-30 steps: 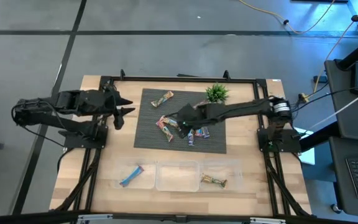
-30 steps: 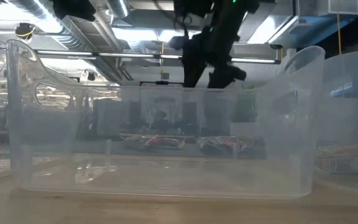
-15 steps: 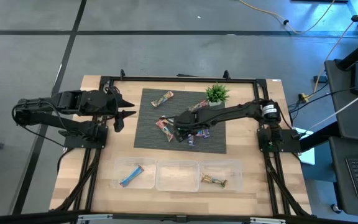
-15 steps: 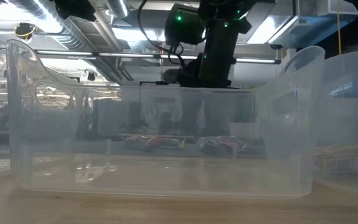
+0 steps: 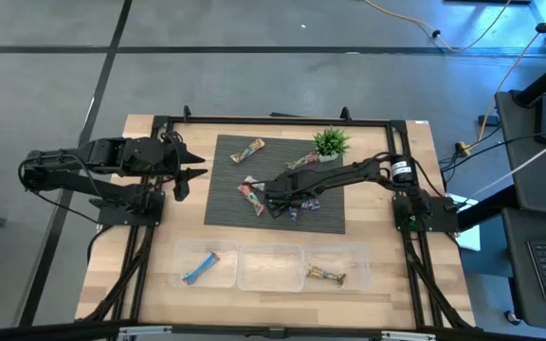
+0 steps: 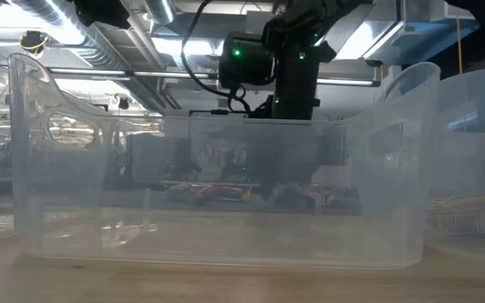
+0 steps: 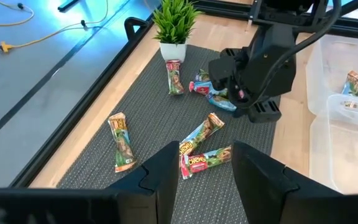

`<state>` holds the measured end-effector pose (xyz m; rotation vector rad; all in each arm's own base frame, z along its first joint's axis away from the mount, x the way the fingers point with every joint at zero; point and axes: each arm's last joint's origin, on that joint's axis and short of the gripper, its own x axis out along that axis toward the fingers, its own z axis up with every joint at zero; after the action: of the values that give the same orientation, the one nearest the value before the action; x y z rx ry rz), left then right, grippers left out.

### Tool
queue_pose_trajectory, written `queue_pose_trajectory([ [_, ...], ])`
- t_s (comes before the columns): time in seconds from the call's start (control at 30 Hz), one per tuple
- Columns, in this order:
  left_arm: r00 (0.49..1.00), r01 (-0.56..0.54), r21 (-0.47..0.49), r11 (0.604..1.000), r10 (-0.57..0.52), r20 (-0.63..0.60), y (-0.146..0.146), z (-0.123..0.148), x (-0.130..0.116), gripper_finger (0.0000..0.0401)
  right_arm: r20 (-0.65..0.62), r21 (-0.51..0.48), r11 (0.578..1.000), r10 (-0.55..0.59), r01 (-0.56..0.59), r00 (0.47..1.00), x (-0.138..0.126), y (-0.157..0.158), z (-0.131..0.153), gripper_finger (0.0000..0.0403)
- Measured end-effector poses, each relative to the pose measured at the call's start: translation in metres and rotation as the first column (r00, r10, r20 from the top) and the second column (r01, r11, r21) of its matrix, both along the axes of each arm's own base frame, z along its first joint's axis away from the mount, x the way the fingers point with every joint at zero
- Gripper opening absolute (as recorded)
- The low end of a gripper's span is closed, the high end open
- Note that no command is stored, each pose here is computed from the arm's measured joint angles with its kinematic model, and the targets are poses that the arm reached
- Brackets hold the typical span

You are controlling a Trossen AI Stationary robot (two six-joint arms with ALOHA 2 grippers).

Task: Pick and place Granola Bars by type
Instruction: Put the blue granola bar into the middle transparent bin

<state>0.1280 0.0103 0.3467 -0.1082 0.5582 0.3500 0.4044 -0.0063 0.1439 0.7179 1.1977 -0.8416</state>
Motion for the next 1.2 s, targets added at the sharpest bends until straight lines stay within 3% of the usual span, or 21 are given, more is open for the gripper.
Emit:
queue_pose_trajectory([
  [0.43, 1.000, 0.012, 0.012, 1.000, -0.012, -0.005, 0.000, 0.000, 0.000, 0.0139, -0.031, 0.004, 1.000, 0.007, -0.006, 1.000, -0.003, 0.000, 0.000, 0.0086],
  [0.67, 1.000, 0.031, -0.001, 1.000, -0.031, -0.004, -0.001, 0.000, 0.000, 0.0139, -0.032, 0.016, 1.000, 0.016, -0.015, 0.999, -0.005, 0.001, 0.017, 0.0064],
  [0.8, 0.999, 0.032, 0.000, 1.000, -0.032, -0.004, -0.001, 0.000, 0.000, 0.0139, -0.004, 0.001, 0.991, 0.133, -0.133, 0.991, 0.002, 0.004, 0.047, 0.0063],
  [0.93, 1.000, 0.028, 0.002, 1.000, -0.028, -0.003, -0.001, 0.000, 0.000, 0.0139, 0.069, -0.056, 0.941, 0.337, -0.334, 0.939, 0.016, 0.018, 0.085, 0.0063],
  [1.07, 1.000, 0.025, 0.003, 1.000, -0.025, -0.003, -0.001, 0.000, 0.000, 0.0139, 0.157, -0.141, 0.849, 0.526, -0.508, 0.836, 0.027, 0.043, 0.126, 0.0063],
  [1.2, 1.000, 0.027, 0.004, 1.000, -0.027, -0.001, -0.001, 0.000, 0.000, 0.0139, 0.237, -0.207, 0.771, 0.636, -0.602, 0.734, 0.029, 0.073, 0.157, 0.0063],
])
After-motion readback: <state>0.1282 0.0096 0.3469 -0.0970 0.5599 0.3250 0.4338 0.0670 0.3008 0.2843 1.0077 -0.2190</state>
